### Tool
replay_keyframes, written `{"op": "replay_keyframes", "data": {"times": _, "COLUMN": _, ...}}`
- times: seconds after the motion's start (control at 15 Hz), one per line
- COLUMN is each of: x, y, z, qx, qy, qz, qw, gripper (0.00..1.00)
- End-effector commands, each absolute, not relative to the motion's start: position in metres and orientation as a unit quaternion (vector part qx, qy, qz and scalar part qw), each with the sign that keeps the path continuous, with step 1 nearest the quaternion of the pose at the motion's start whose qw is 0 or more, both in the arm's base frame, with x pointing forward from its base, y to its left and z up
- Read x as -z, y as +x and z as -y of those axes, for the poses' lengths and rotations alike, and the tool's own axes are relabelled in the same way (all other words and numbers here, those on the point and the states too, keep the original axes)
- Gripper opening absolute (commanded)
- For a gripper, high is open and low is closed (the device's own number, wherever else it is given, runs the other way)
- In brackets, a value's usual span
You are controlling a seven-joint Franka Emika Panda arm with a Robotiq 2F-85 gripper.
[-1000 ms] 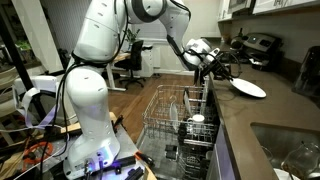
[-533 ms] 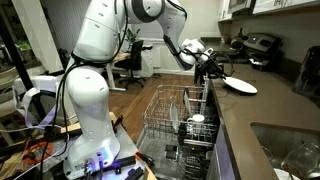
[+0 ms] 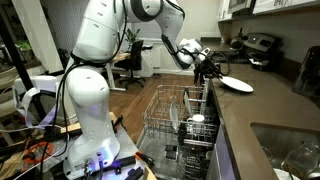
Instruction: Place the white plate in the dishwasher
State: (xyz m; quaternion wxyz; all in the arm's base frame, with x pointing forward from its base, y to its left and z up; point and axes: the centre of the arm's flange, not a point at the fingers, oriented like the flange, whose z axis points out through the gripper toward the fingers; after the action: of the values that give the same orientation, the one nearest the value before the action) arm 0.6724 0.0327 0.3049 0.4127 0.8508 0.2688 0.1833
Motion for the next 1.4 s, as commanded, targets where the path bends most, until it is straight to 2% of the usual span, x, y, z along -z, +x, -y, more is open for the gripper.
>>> {"op": "replay_keyframes", "data": {"times": 0.0, "x": -0.318, "y": 0.654, "z": -0.041, "qx": -0.175, "qy": 0.851, "qz": -0.276, "qw": 0.411, "gripper": 0.07}}
{"op": "replay_keyframes", "data": {"times": 1.33, "x": -0.296, "y": 0.639, "z": -0.064, "qx": -0.16, "qy": 0.859, "qz": -0.291, "qw": 0.389, "gripper": 0.1}}
